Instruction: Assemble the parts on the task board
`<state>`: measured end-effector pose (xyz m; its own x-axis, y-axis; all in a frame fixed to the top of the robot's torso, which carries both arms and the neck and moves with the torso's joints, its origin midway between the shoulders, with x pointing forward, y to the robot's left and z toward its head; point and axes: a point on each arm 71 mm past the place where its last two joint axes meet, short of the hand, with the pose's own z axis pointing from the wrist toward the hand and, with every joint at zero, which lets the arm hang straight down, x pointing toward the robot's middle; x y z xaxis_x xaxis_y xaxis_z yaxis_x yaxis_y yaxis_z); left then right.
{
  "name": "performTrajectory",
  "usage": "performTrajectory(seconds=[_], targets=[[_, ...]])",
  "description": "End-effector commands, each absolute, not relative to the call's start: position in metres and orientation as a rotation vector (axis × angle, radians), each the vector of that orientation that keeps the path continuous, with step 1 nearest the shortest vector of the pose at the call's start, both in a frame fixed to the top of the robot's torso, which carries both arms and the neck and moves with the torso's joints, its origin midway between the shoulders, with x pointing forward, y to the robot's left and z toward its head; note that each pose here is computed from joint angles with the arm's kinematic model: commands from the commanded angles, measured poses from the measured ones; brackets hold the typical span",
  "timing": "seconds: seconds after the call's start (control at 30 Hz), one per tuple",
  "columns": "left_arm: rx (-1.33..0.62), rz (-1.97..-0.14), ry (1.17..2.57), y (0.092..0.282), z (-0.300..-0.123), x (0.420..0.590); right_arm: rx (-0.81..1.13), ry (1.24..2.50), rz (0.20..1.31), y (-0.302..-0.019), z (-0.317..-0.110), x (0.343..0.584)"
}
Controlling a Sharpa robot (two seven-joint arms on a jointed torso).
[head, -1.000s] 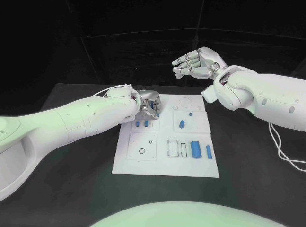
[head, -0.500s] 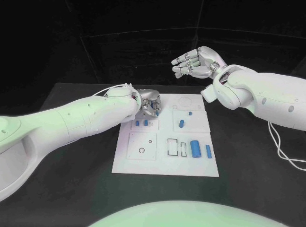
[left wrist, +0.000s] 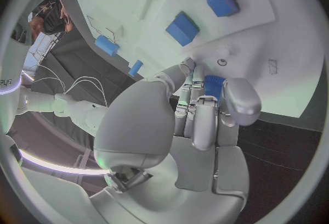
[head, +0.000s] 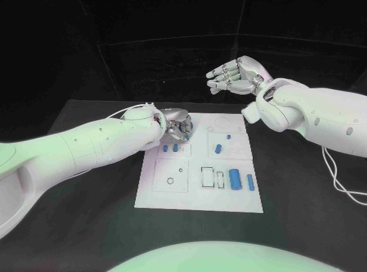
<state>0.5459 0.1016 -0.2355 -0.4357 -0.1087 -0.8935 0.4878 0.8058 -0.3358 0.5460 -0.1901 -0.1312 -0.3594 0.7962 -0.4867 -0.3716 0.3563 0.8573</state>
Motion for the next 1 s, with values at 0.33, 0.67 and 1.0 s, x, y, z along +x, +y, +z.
performTrajectory(seconds=[0.33, 0.67, 1.0], targets=[[0.191, -0.743, 1.833, 0.114, -0.207, 0.549, 0.403, 1.473, 1.291, -0.193, -0.130, 0.547], [0.156, -0.705, 1.886, 0.145, -0.204, 0.547, 0.406, 1.472, 1.286, -0.196, -0.130, 0.547], [0.137, -0.682, 1.943, 0.161, -0.215, 0.545, 0.406, 1.473, 1.285, -0.196, -0.130, 0.548]])
